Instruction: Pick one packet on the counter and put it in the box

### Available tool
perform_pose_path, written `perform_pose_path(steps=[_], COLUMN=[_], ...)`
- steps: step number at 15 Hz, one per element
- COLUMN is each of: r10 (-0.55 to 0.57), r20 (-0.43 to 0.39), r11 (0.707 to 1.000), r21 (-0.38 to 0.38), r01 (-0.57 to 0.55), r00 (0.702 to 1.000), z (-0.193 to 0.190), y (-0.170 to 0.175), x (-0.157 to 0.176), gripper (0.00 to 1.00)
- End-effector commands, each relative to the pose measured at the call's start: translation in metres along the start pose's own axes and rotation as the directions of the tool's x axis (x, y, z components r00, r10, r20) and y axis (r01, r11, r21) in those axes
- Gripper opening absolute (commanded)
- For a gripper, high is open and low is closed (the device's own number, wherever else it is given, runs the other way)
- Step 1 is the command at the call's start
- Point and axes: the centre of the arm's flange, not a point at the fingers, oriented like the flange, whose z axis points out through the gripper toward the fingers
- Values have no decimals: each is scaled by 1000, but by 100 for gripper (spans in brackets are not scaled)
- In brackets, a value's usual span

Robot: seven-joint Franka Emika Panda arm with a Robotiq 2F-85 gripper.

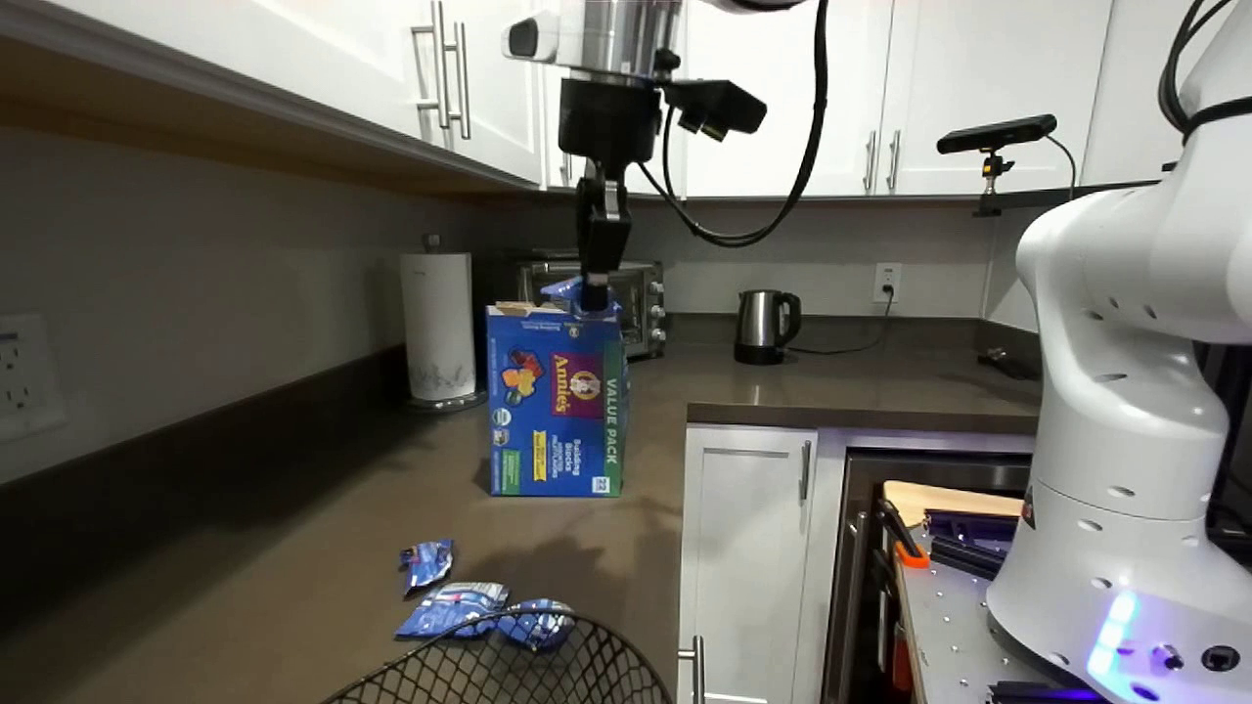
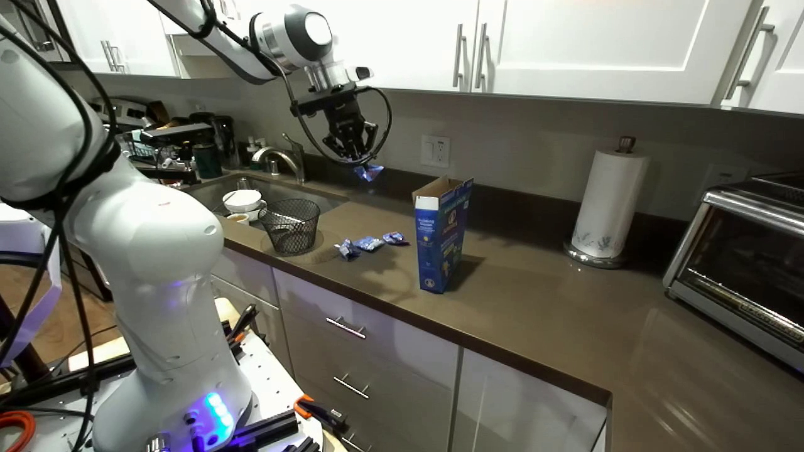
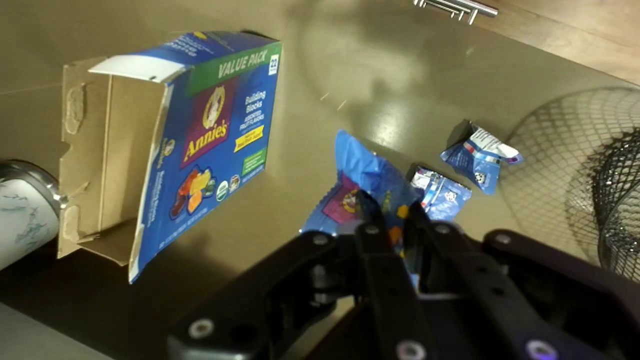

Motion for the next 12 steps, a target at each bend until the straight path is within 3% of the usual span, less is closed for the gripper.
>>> perform_pose_path(steps=[1, 7, 12], r10=[79, 229, 291], r20=[-45, -98, -139], r11=[997, 972, 952], r21=[-17, -33, -59], r01=[-80, -233, -301], r00=[996, 969, 947], z=[-18, -16, -1], y=[21, 75, 110], x=[-16, -19, -17], gripper=[5, 5, 5])
